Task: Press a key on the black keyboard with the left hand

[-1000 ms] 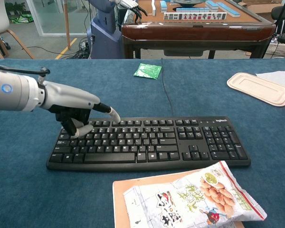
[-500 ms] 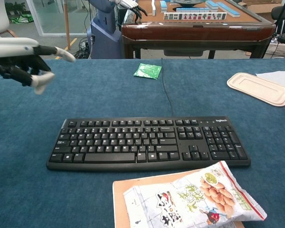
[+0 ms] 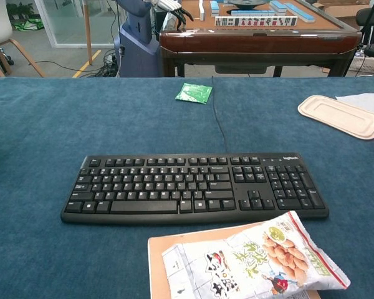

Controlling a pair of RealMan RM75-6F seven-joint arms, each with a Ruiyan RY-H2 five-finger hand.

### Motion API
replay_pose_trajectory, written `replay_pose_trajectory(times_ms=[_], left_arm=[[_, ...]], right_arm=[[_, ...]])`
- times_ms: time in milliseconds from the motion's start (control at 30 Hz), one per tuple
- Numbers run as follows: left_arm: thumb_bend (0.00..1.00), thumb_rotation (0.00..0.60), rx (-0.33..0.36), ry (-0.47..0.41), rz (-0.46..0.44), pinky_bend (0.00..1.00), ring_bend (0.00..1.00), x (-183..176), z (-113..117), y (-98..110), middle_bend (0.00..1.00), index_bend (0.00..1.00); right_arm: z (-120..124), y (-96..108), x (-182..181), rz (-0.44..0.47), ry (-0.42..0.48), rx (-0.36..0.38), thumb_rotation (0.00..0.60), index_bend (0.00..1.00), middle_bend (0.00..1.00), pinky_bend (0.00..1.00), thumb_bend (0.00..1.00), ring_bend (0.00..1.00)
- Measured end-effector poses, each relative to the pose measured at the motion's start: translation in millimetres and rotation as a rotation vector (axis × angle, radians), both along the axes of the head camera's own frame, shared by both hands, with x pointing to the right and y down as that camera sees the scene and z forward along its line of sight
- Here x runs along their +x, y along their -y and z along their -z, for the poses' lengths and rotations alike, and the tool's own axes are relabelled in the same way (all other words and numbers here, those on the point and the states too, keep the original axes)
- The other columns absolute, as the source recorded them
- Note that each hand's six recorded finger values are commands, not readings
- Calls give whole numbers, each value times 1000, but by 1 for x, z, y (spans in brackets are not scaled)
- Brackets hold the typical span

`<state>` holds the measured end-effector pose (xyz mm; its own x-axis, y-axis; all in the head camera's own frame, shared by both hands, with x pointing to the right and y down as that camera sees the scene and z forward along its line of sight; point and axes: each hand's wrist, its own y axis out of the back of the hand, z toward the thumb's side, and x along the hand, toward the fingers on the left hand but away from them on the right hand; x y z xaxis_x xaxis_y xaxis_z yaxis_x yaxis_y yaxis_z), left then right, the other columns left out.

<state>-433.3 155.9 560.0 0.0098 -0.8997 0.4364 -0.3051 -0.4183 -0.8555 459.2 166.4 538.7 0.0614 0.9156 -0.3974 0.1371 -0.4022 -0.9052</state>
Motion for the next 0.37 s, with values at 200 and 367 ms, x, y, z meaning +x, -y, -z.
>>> replay_pose_trajectory(times_ms=[200, 367], left_arm=[[314, 230, 30, 39, 46, 267, 226, -24, 15, -32, 188, 88], [314, 234, 14, 76, 46, 256, 227, -28, 19, -53, 188, 88]], right_arm=[[-1, 2, -2, 7, -1, -1, 600, 53, 130, 68, 105, 84], [-1, 5, -5, 13, 2, 3, 600, 53, 129, 68, 106, 84]])
